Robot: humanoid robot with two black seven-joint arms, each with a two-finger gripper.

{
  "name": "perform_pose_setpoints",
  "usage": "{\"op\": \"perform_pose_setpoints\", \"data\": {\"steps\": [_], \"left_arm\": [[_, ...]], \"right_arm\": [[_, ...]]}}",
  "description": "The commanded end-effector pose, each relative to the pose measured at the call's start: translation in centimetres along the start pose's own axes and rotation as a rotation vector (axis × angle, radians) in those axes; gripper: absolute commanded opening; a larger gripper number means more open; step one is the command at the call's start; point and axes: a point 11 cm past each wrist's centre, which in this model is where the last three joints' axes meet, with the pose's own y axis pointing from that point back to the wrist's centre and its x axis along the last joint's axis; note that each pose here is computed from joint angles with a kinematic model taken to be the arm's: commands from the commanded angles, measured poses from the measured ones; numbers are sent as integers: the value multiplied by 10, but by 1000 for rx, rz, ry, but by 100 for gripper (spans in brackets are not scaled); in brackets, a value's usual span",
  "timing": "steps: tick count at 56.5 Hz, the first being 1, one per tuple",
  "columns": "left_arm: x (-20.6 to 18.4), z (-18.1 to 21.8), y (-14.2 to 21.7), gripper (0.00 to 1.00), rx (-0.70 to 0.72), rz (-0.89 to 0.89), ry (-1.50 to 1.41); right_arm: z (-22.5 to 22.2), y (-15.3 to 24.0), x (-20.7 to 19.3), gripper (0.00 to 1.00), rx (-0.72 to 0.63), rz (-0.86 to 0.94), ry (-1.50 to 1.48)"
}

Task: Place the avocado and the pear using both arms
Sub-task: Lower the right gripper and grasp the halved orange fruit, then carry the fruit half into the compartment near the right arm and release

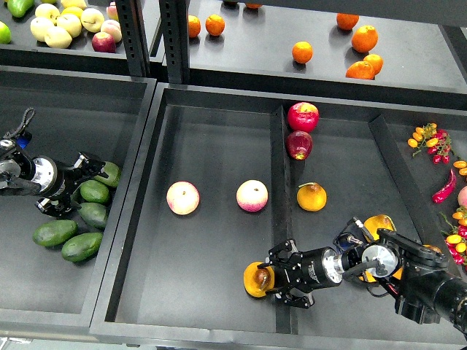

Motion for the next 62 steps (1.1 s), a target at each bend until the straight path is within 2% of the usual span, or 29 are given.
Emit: {"op": "perform_pose_setpoints", "data": {"steps": [1,10,20,27,35,49,62], "left_arm": [[0,0,0,99,0,0,0],[-1,0,-1,99,1,-2,0],[1,-2,0,99,4,2,3],[0,-1,-1,99,3,-1,2],[2,-2,0,99,5,4,5],[2,-2,0,99,5,4,5],[2,-2,0,99,5,4,5]], "right_arm": [[-1,0,1,35,14,0,-17],[2,-6,-2,28,32,-16,-54],[-5,-4,-2,27,68,-23,-77],[-15,-2,-5,27,97,-36,-84],[-46,13,-8,26,165,-51,-77],[-88,69,9,26,282,-32,-74],[-67,123,42,27,271,33,-87]]}}
